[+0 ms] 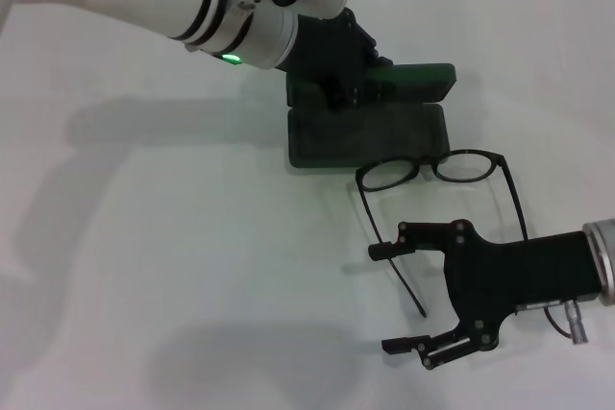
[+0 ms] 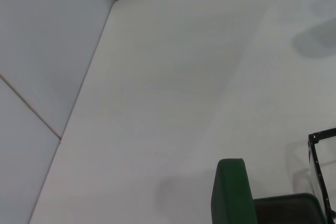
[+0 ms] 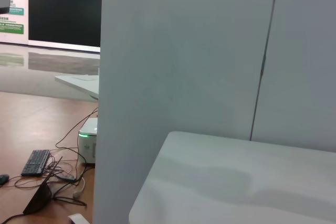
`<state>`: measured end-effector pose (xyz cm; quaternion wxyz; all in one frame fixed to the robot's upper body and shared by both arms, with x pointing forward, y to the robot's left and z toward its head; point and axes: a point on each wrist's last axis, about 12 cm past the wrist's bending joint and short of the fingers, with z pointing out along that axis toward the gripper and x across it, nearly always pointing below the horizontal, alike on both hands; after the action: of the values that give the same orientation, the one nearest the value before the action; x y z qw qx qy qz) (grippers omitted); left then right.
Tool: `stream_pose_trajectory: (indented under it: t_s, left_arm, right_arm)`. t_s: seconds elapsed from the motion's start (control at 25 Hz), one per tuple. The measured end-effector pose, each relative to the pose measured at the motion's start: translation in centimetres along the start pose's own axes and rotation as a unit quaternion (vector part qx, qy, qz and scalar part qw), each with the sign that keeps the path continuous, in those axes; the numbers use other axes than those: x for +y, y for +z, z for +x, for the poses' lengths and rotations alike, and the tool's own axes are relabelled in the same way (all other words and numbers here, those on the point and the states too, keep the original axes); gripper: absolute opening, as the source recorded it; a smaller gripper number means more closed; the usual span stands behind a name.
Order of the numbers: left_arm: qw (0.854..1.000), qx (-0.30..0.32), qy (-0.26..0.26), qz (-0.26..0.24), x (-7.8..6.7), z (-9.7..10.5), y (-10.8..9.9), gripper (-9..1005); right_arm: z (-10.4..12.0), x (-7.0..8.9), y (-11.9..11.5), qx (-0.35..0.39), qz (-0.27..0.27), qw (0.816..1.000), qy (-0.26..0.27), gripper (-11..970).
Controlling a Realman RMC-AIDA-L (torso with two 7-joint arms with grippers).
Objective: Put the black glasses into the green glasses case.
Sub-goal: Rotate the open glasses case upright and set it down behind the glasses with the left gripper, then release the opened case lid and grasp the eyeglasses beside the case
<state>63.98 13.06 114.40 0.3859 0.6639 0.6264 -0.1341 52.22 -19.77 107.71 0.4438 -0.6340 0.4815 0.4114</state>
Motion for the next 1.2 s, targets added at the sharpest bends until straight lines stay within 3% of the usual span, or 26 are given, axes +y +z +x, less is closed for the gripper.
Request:
stream_pose_trajectory:
  t_s: [0.4,0.64,0.72,0.88,1.0,1.2]
  left_arm:
    - [1.0,0.005,-0.002,-0.002,-0.1,0.4,-0.1,276]
    - [0.994,-0.087,-0.061,-0.034,-0.3,0.3,-1.0,407]
    - [0.986,-0.131,-0.09,-0.05,-0.8,0.8,-1.7,450]
    - [0.964,-0.215,-0.137,-0.079,-2.5,2.6,-3.6,451]
    - [0.943,-0.265,-0.174,-0.101,-4.1,4.2,-5.0,451]
    - [0.903,-0.309,-0.256,-0.154,-5.7,7.4,-7.0,453]
  right_arm:
    - [0.0,-0.7,-0.4,0.002,0.03,1.0,0.003,848]
    - [-0.4,-1.8,-1.3,-0.025,0.092,0.995,0.01,847]
    - [-1.2,-3.0,-2.3,-0.027,0.118,0.992,0.02,846]
    - [-3.7,-5.7,-4.6,0.049,0.107,0.992,0.045,845]
    - [-5.5,-7.1,-5.1,0.132,0.098,0.986,0.038,844]
    - [-7.6,-9.2,-4.5,0.262,0.106,0.959,0.031,843]
